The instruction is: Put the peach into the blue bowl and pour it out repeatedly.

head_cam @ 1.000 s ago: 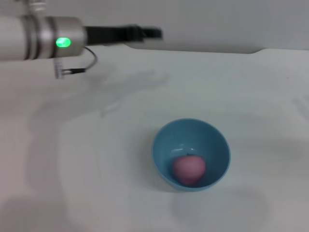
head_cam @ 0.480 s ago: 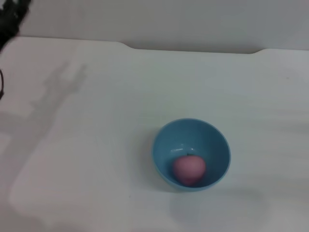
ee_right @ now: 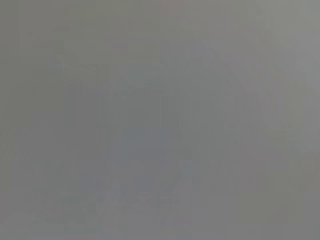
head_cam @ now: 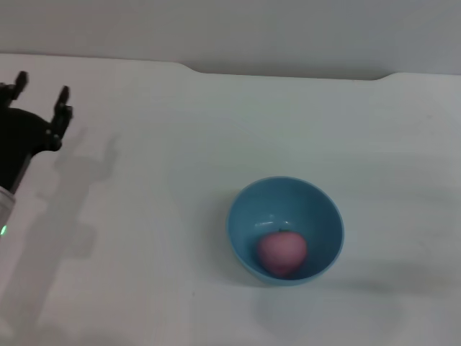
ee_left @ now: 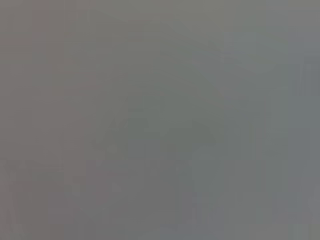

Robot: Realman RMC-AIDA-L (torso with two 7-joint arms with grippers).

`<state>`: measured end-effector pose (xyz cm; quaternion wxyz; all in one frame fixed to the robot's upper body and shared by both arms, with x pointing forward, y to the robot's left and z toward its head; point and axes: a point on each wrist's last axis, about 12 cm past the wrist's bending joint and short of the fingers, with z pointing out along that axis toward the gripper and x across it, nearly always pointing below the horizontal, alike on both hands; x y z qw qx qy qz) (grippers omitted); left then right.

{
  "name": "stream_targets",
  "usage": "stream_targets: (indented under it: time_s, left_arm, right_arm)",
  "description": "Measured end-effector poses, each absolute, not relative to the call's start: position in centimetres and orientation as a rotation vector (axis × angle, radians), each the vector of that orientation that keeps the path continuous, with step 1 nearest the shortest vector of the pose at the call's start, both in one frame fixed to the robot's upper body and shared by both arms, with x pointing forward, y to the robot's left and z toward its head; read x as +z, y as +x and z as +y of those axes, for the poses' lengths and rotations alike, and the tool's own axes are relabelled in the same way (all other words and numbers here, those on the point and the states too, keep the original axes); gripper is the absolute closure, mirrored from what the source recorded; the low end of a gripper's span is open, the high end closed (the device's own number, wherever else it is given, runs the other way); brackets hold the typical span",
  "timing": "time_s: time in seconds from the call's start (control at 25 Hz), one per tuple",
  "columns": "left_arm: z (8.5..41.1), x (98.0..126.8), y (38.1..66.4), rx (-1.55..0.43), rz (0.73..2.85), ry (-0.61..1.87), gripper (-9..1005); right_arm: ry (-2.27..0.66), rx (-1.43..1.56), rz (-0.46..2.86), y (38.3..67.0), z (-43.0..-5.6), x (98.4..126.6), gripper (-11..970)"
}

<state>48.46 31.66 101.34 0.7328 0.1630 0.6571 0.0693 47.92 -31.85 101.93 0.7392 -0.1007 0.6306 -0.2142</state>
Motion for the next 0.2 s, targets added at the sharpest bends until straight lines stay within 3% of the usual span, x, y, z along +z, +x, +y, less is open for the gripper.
stream_targets:
  time_s: [0.2]
  left_arm:
    - [31.76,101.01,47.82,0.141,1.466,0.27,408]
  right_arm:
    - [-0.193,-0.433,1.391,47.98,-31.85,101.89,334]
